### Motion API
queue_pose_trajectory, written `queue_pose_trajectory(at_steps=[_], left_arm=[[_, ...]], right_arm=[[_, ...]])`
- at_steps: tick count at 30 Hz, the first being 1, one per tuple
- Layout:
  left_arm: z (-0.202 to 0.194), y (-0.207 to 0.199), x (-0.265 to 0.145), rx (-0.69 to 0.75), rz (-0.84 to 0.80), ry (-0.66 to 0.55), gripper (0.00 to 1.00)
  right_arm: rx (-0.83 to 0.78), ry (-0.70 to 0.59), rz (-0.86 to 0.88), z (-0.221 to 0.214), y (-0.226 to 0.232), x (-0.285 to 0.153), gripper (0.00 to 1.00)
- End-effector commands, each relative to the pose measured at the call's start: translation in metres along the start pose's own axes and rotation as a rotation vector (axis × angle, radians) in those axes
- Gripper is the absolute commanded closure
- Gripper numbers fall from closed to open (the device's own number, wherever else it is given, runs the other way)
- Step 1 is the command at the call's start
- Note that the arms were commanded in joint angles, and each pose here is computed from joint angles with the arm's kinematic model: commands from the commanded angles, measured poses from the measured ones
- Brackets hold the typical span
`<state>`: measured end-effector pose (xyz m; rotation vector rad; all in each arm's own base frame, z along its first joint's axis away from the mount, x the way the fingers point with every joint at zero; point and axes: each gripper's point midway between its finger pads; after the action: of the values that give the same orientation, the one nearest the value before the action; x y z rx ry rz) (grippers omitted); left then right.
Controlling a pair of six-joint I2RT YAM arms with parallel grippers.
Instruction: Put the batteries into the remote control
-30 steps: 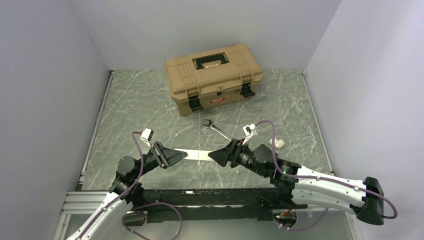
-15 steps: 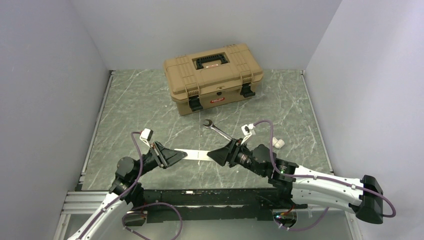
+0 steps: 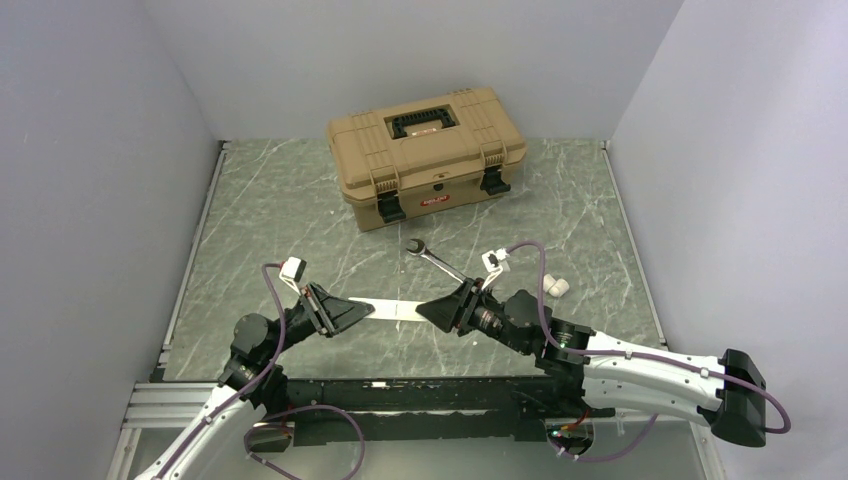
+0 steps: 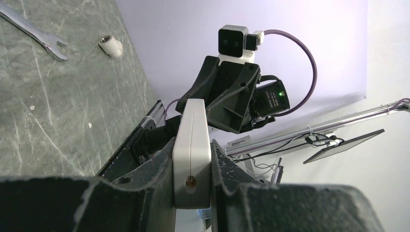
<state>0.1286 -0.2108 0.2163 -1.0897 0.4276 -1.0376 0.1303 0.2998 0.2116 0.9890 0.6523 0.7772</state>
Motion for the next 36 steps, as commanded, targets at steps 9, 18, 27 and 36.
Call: queue_pose_trajectory(at_steps=[9,18,27,36], left_arm=[[-0.013,0.014,-0.007,-0.036,-0.041,0.008,1.00],[-0.009,-0.002,-0.007,-0.040,-0.095,-0.002,1.00],[-0.008,-0.005,-0.008,-0.040,-0.100,-0.008,1.00],[-0.005,-0.004,-0.006,-0.043,-0.092,-0.015,1.00]], right_arm=[[0.015,-0.002,0.039,-0.001,0.006,0.000,0.67],[0.016,0.016,0.027,-0.004,0.002,-0.001,0.64],[0.017,0.013,-0.009,-0.005,-0.007,-0.003,0.62],[-0.055,-0.003,-0.138,0.001,-0.026,-0.003,0.55]])
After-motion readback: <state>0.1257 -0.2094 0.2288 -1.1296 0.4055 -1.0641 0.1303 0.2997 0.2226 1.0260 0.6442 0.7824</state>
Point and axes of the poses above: each gripper's point midway between its finger pads, its own x axis out along the fingers, its own y axis along the line the jaws close on, z = x × y, and after that the axes turned 11 degrees about x, right-handed
